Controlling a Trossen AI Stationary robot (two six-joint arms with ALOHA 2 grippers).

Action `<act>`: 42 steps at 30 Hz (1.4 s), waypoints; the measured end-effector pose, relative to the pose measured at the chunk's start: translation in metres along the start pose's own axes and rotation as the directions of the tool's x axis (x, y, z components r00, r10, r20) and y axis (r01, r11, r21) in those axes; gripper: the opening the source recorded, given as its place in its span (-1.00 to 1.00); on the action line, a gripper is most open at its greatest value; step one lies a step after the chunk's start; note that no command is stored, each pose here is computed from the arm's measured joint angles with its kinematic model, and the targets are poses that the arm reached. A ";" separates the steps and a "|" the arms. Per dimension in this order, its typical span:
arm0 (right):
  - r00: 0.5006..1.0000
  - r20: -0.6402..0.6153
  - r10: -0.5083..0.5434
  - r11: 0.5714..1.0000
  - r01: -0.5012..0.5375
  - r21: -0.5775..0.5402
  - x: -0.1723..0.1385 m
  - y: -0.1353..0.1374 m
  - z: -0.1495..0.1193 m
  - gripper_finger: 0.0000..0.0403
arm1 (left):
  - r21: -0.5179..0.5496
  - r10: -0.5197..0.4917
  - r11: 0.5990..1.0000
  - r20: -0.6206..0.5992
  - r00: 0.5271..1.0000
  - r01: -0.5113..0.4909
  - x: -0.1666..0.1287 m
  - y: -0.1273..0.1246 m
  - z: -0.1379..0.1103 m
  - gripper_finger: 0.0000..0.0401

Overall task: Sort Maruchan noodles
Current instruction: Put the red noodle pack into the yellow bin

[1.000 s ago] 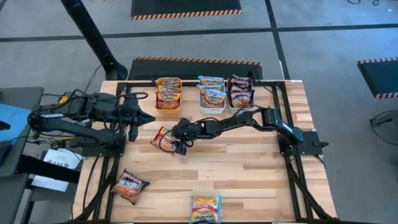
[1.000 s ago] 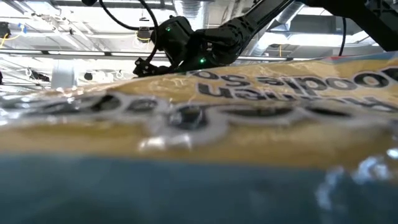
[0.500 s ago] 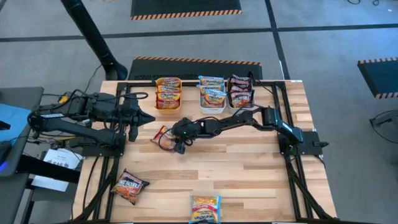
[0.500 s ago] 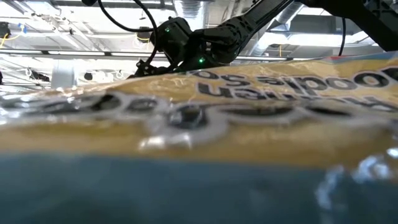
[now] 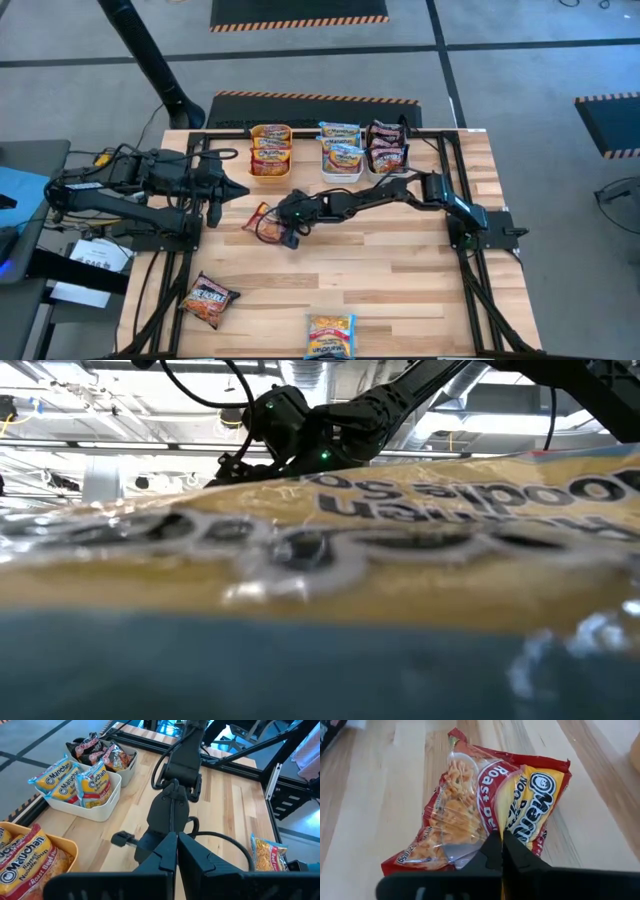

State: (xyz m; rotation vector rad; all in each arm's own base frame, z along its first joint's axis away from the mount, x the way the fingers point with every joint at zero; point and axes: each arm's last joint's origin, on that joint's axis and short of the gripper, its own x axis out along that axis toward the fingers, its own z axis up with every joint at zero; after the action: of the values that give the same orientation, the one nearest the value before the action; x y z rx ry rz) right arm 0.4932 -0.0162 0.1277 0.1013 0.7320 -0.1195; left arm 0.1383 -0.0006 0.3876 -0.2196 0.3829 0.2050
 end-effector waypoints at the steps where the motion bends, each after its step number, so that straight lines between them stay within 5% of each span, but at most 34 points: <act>1: 1.000 -0.014 0.001 1.000 -0.001 -0.018 -0.003 0.002 0.002 -0.98 | 0.000 0.001 1.000 -0.001 1.000 -0.001 0.000 0.000 0.000 -1.00; 23: 0.994 -0.093 -0.060 0.954 0.029 -0.300 -0.032 0.008 0.052 -0.98 | -0.005 0.049 0.999 0.023 0.999 -0.049 -0.003 0.002 0.001 -1.00; 34: 0.994 -0.054 -0.099 0.915 0.069 -0.398 -0.054 -0.009 0.088 -0.98 | -0.064 0.015 0.998 0.157 0.987 -0.006 -0.033 0.007 0.004 -1.00; 42: 0.970 0.025 -0.243 0.815 0.218 -0.537 -0.069 -0.036 0.112 -0.98 | -0.083 0.030 0.996 0.220 0.975 -0.012 -0.052 0.013 0.003 -1.00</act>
State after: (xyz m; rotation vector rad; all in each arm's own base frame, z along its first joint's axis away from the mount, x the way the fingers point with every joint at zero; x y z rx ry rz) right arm 0.5112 -0.0612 0.2545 -0.5291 0.7978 -0.1400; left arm 0.0893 0.0040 0.4079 -0.2701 0.1554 0.2631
